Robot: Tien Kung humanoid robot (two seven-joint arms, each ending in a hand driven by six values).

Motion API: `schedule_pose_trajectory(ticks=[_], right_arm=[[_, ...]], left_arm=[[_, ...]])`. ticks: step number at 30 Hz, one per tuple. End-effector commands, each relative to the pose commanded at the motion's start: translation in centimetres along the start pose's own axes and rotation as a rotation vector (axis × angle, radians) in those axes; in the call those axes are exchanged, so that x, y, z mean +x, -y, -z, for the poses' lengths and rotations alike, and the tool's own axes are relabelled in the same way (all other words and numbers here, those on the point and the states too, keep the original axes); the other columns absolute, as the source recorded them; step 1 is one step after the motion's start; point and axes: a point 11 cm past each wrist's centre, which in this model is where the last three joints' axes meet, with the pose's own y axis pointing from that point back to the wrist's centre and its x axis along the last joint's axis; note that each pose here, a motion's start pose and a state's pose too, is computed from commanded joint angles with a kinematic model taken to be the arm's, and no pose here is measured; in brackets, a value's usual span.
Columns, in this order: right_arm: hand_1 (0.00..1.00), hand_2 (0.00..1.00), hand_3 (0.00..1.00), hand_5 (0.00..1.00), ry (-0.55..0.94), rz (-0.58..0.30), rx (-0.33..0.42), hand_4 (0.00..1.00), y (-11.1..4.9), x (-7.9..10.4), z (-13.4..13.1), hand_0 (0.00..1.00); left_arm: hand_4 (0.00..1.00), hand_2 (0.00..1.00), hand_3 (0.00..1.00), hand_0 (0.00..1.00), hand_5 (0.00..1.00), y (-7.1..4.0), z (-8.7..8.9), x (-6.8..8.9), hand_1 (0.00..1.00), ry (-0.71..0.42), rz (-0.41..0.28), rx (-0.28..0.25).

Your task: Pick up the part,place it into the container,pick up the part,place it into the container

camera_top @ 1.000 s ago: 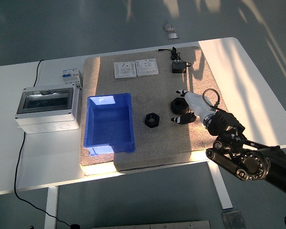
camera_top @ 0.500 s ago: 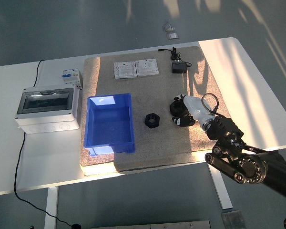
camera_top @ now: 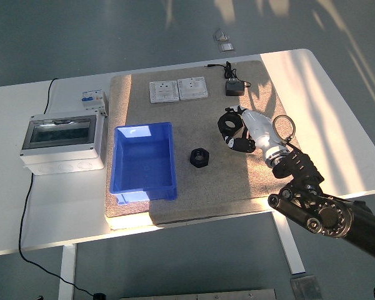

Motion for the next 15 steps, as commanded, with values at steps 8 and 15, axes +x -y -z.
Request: schedule_pose_trajectory(ticks=[8, 15], right_arm=[[0.218, 0.384, 0.600, 0.023, 0.071, 0.051, 0.200, 0.285, 0.2, 0.0, 6.7, 0.175], [0.302, 0.438, 0.612, 0.029, -0.090, 0.290, 0.397, 0.286, -1.2, -3.5, 14.0, 0.269]], left_arm=[[0.663, 0.702, 0.614, 0.667, 0.617, 0.0, 0.0, 0.1, 0.659, -0.002, -0.003, 0.002], [0.664, 0.701, 0.615, 0.667, 0.622, 0.1, -0.5, 0.3, 0.659, -0.001, -0.005, -0.008]])
